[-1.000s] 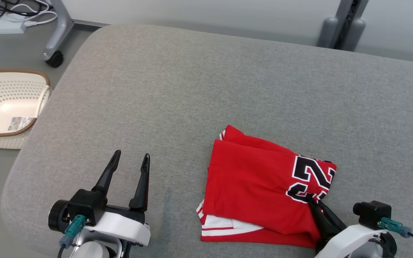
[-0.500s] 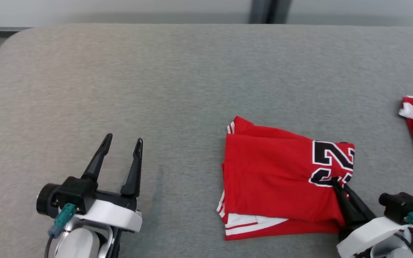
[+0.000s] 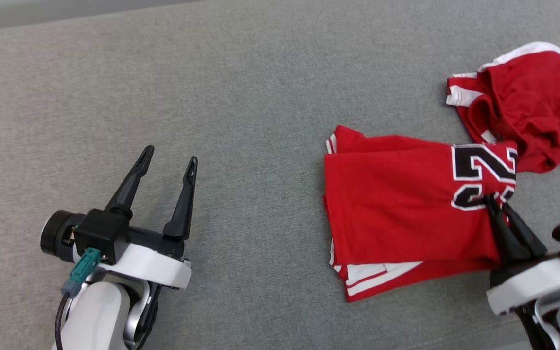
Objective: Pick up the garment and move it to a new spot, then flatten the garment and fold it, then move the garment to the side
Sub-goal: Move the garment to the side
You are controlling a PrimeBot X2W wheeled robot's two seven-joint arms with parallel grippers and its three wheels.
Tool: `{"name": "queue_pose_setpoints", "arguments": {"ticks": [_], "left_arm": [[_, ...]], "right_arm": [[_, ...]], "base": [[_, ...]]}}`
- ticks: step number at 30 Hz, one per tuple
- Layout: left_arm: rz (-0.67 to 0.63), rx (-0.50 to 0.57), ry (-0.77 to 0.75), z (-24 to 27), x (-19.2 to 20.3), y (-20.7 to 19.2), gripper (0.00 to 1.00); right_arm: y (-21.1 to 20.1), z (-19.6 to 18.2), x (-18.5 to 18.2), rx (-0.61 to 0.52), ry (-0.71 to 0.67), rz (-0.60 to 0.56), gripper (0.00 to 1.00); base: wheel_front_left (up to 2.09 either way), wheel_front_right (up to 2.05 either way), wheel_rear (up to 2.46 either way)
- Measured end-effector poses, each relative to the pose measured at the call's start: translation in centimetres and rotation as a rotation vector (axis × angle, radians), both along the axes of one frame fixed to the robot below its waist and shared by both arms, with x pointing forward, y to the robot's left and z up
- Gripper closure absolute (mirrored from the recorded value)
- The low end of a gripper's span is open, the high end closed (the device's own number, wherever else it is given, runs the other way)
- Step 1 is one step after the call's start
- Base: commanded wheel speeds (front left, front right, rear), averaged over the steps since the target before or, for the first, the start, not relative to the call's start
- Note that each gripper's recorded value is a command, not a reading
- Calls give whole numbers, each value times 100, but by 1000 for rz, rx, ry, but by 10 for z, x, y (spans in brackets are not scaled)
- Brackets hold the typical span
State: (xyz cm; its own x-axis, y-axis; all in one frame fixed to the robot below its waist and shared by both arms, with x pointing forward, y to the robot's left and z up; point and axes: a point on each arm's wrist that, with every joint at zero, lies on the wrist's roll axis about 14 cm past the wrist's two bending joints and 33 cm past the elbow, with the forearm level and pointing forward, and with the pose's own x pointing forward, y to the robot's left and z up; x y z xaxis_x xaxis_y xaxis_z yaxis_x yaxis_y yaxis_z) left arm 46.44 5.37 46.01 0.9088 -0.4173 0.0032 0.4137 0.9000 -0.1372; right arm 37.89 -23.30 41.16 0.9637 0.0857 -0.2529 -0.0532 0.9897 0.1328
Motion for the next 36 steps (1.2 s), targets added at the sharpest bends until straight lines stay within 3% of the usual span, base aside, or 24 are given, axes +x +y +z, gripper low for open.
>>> {"name": "queue_pose_setpoints", "arguments": {"ticks": [15, 23, 33, 34, 35, 36], "left_arm": [[-63, -19, 42, -24, 14, -23, 0], [-72, -31, 54, -32, 20, -27, 0], [-88, -40, 51, -40, 30, -32, 0], [-91, -39, 54, -41, 31, -32, 0], [-93, -40, 56, -43, 31, -33, 0], [-98, -40, 56, -44, 32, -34, 0]], "right_arm": [[-41, 74, 87, -196, -154, 63, 100], [-100, 84, 103, -339, -81, -20, 100], [-149, 52, 114, -544, 101, -69, 100], [-157, 47, 115, -560, 123, -87, 85], [-164, 43, 115, -579, 145, -101, 54], [-168, 40, 116, -576, 152, -115, 0]], "base": [[0, 0, 0], [0, 0, 0], [0, 0, 0], [0, 0, 0], [0, 0, 0], [0, 0, 0]]}}
